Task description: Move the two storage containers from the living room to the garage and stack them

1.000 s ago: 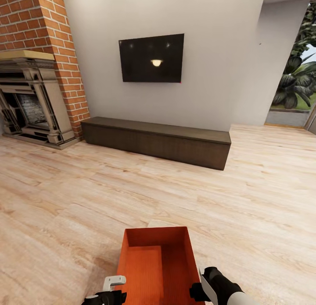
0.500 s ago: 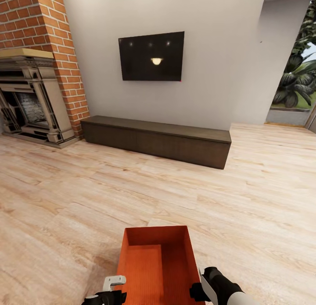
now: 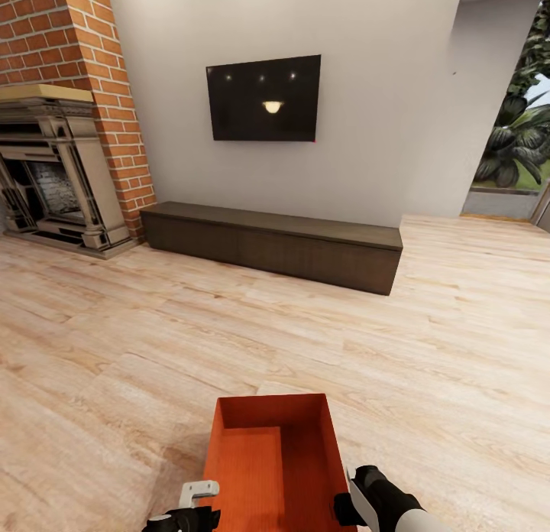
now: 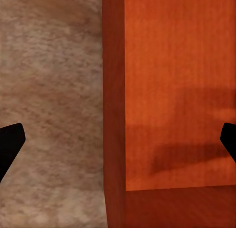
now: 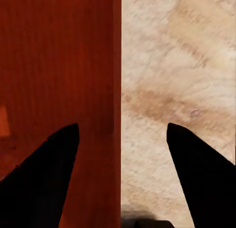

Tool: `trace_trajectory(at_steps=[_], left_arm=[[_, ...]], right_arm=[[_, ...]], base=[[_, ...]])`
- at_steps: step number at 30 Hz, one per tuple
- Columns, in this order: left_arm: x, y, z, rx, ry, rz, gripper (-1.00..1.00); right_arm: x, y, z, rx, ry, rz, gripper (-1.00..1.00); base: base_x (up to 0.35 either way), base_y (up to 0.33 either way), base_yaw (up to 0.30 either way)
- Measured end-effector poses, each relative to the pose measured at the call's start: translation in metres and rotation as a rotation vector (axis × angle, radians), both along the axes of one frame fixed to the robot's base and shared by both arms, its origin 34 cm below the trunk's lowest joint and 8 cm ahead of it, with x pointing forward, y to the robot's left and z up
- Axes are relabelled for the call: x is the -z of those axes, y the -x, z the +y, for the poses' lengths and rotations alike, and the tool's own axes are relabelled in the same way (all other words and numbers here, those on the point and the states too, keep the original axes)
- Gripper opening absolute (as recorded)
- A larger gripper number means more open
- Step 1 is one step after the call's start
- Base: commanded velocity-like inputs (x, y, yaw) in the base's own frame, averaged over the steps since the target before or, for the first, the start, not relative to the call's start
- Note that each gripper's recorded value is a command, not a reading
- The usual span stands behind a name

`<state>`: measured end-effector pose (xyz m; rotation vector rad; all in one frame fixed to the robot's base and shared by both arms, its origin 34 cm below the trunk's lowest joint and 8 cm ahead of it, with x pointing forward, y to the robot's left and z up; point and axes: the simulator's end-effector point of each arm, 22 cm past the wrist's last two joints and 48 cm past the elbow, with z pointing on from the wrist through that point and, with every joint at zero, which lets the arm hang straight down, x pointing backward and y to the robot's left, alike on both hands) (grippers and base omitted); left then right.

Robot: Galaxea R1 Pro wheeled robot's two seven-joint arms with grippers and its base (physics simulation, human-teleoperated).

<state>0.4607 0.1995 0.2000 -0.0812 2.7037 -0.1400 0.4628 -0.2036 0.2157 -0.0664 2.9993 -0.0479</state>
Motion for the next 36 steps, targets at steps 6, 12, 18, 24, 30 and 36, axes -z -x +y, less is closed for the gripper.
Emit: trace_trajectory(at_steps=[6,12,18,24,30,36], left_arm=[[0.000,0.000,0.000,0.001,0.000,0.000,-1.00],[-0.001,-0.001,-0.004,-0.004,0.015,-0.002,-1.00],[-0.001,-0.001,-0.005,-0.003,0.015,-0.002,-1.00],[-0.001,-0.002,-0.003,-0.003,0.010,-0.010,-1.00],[-0.011,-0.010,-0.004,-0.001,0.006,-0.047,-1.00],[-0.021,-0.018,-0.004,0.000,0.007,-0.073,-1.00]], right_arm=[[0.000,0.000,-0.002,-0.011,0.009,-0.001,-1.00],[0.000,0.000,0.003,0.013,-0.016,0.001,-1.00],[0.000,0.000,0.003,0.013,-0.017,0.001,-1.00],[0.000,0.000,0.006,0.023,-0.028,0.001,-1.00],[-0.008,-0.006,0.006,0.027,-0.030,-0.020,-1.00],[-0.019,-0.013,0.006,0.027,-0.030,-0.044,-1.00]], base=[[0.000,0.000,0.000],[0.000,0.000,0.000],[0.000,0.000,0.000],[0.000,0.000,0.000],[0.000,0.000,0.000],[0.000,0.000,0.000]])
